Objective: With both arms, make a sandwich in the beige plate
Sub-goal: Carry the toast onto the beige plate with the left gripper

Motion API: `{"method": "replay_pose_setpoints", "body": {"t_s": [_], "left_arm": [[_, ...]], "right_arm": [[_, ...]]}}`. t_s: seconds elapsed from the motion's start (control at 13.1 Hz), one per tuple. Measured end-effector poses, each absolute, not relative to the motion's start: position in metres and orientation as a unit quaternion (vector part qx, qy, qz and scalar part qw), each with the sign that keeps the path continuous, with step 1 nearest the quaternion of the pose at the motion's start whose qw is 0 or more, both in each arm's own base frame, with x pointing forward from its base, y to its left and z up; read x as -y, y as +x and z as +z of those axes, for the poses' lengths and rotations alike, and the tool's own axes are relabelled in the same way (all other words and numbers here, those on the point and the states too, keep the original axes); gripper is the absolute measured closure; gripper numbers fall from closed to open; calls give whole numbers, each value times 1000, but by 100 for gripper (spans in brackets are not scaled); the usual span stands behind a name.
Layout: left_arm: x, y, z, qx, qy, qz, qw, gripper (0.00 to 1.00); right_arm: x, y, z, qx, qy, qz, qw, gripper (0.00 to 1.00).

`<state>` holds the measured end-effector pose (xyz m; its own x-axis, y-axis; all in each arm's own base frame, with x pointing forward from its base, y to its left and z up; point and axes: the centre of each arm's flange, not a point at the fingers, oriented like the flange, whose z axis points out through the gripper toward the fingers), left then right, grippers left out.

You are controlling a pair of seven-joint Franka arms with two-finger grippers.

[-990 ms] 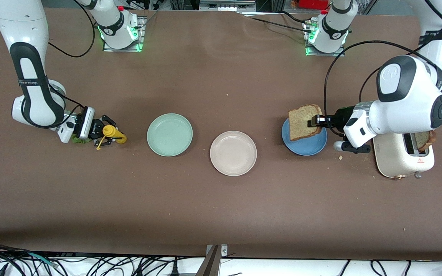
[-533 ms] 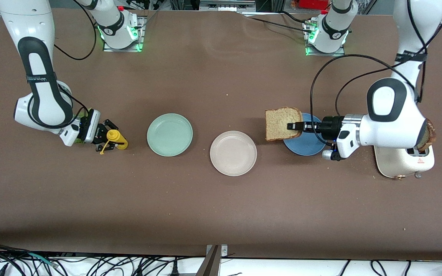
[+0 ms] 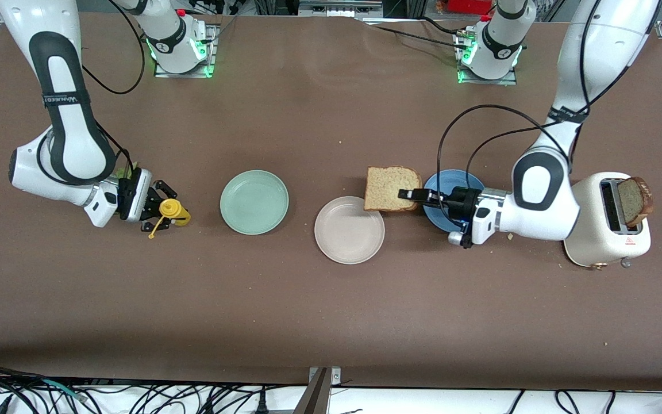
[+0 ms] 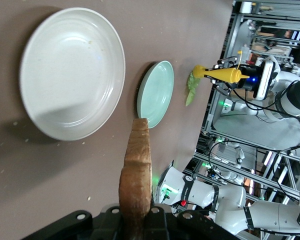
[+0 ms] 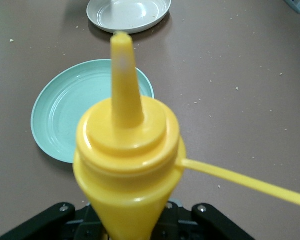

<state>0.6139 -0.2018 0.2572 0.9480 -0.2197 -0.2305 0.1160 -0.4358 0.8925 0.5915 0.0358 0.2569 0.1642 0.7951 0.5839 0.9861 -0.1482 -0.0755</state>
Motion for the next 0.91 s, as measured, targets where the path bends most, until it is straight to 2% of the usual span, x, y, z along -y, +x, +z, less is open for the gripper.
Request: {"method": "replay_pose_setpoints", "body": {"t_s": [0.23, 0.38, 0.46, 0.61, 0.91], "left_arm": [[227, 619, 231, 43, 825, -116, 551, 91], [246, 623, 221, 44, 824, -108, 555, 91], [252, 624, 217, 43, 822, -108, 557, 91], [255, 631, 207, 27, 814, -105, 571, 91], [254, 641, 178, 13, 814, -101, 572, 91]], "right_arm": [[-43, 594, 272, 611, -736, -191, 220, 78], [-56, 599, 281, 616, -743, -160, 206, 80], [-64, 603, 291, 623, -746, -140, 190, 84], [-76, 611, 318, 629, -756, -103, 147, 84], [-97, 614, 344, 624, -770, -76, 107, 84]]}}
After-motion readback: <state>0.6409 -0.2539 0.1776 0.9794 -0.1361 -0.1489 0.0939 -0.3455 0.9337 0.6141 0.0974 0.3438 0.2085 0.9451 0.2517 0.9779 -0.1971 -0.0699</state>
